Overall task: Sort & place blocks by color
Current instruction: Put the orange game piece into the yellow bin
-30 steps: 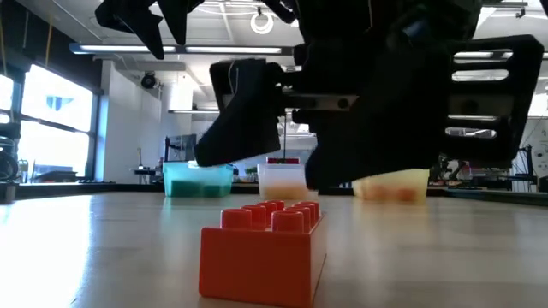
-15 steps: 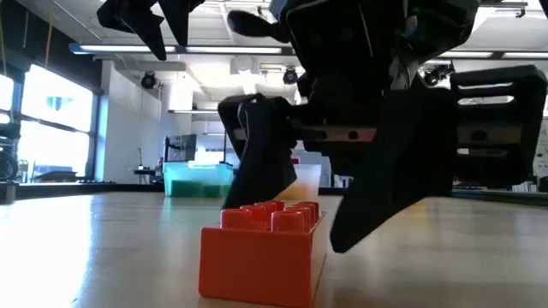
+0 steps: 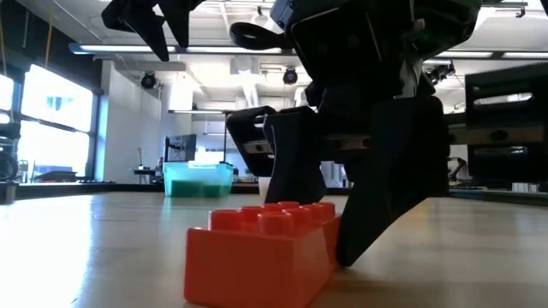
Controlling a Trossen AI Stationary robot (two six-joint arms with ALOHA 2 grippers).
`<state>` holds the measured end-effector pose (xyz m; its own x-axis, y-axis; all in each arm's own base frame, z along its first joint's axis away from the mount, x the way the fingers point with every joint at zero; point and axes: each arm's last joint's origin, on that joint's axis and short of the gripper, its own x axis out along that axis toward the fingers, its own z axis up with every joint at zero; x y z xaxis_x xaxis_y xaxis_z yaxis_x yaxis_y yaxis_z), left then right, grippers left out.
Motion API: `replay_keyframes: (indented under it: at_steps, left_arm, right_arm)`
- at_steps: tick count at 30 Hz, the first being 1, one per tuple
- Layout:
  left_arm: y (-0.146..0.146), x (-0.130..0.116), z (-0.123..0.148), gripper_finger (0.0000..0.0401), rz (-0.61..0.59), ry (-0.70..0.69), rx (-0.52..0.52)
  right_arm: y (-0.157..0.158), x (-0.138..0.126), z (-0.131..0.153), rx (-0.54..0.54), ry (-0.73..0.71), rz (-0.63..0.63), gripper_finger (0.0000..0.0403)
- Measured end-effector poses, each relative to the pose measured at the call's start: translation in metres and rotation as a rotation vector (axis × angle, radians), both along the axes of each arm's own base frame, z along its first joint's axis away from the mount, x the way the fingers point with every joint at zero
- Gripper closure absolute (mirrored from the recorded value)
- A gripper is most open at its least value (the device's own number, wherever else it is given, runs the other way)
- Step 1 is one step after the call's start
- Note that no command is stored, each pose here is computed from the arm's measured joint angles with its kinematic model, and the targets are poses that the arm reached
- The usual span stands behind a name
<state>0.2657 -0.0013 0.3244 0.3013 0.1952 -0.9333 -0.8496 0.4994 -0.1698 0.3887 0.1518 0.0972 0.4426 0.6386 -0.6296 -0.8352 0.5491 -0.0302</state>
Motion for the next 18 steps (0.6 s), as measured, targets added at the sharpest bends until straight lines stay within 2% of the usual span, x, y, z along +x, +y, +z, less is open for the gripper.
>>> replay_keyframes:
  at_steps: [6,18]
  left_arm:
    - [0.001,0.000,0.000,0.0210,0.001,0.001,0.022]
    - [0.000,0.000,0.001,0.0213,-0.142,0.041,0.160]
  right_arm:
    - [-0.005,0.001,0.000,0.029,0.059,-0.073,0.0278]
    - [-0.028,0.009,0.003,0.057,0.150,-0.317,0.0283]
